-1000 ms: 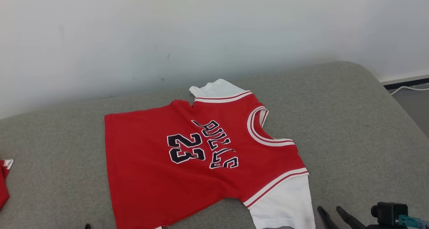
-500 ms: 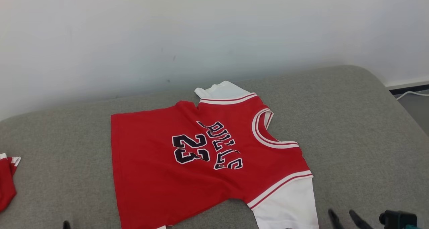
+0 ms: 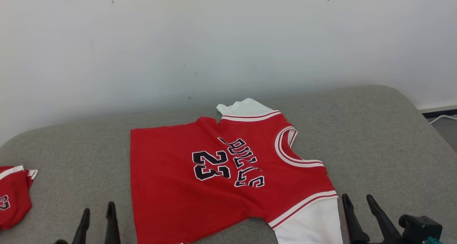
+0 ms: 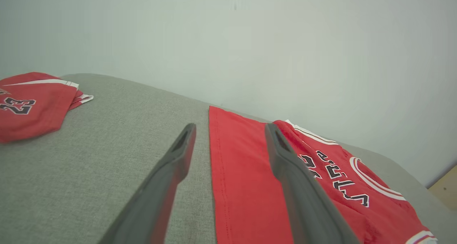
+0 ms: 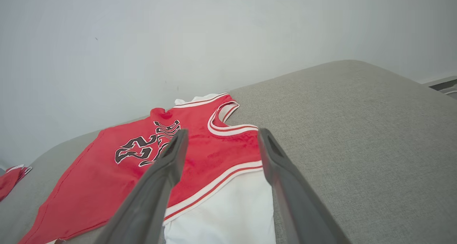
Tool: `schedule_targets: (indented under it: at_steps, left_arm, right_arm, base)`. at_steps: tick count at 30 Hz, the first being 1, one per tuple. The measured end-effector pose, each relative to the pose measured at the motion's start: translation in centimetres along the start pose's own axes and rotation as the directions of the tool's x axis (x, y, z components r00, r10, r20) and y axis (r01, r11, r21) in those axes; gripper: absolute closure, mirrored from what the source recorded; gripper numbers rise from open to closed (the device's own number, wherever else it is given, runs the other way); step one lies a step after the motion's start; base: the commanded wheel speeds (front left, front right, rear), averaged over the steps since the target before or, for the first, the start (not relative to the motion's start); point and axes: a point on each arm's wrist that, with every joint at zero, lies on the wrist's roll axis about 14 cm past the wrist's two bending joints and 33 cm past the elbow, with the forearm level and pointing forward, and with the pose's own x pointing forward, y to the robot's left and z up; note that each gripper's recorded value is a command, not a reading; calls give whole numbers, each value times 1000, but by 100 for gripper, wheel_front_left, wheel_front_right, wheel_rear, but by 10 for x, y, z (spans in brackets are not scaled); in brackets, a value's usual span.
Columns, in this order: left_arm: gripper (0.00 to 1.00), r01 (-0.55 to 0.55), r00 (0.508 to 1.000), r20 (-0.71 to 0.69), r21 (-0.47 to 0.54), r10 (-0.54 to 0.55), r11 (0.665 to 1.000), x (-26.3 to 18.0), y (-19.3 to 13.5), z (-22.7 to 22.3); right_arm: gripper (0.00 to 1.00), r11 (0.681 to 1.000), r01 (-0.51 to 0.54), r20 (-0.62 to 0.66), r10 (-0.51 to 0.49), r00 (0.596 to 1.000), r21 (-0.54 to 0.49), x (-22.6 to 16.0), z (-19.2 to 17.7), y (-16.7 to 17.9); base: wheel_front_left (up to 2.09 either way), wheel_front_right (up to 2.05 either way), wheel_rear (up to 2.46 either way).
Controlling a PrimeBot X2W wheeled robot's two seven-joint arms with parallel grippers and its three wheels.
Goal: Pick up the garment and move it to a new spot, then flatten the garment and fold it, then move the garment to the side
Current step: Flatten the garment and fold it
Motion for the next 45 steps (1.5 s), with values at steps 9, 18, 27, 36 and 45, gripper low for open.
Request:
schedule_targets:
  at_steps: [9, 18, 27, 36, 45]
  left_arm:
    - [0, 103, 994, -27, 34, -103, 994, -22, -22, -9]
    - [0, 137, 990, -33, 47, -135, 989, -27, -28, -10]
    - [0, 131, 991, -44, 50, -128, 990, -32, -24, -13]
    - [0, 137, 979, -156, 35, -130, 990, -38, -23, -38]
    - [0, 71, 912, -406, 25, -55, 997, -40, -6, -88]
  right_arm:
    - [0, 1000, -30, 64, 30, 998, -10, -3, 3, 14]
    - [0, 1000, -27, 111, 28, 993, -10, -4, 12, 15]
    - [0, 999, -26, 111, 28, 993, -21, -4, 9, 13]
    - [0, 999, -32, 102, 35, 994, -27, -3, 6, 14]
    - [0, 999, -42, 95, 45, 994, -33, -3, 3, 15]
  base:
    - [0, 0, 0]
    - [0, 0, 0]
    - [0, 0, 0]
    - [0, 0, 0]
    - [0, 0, 0]
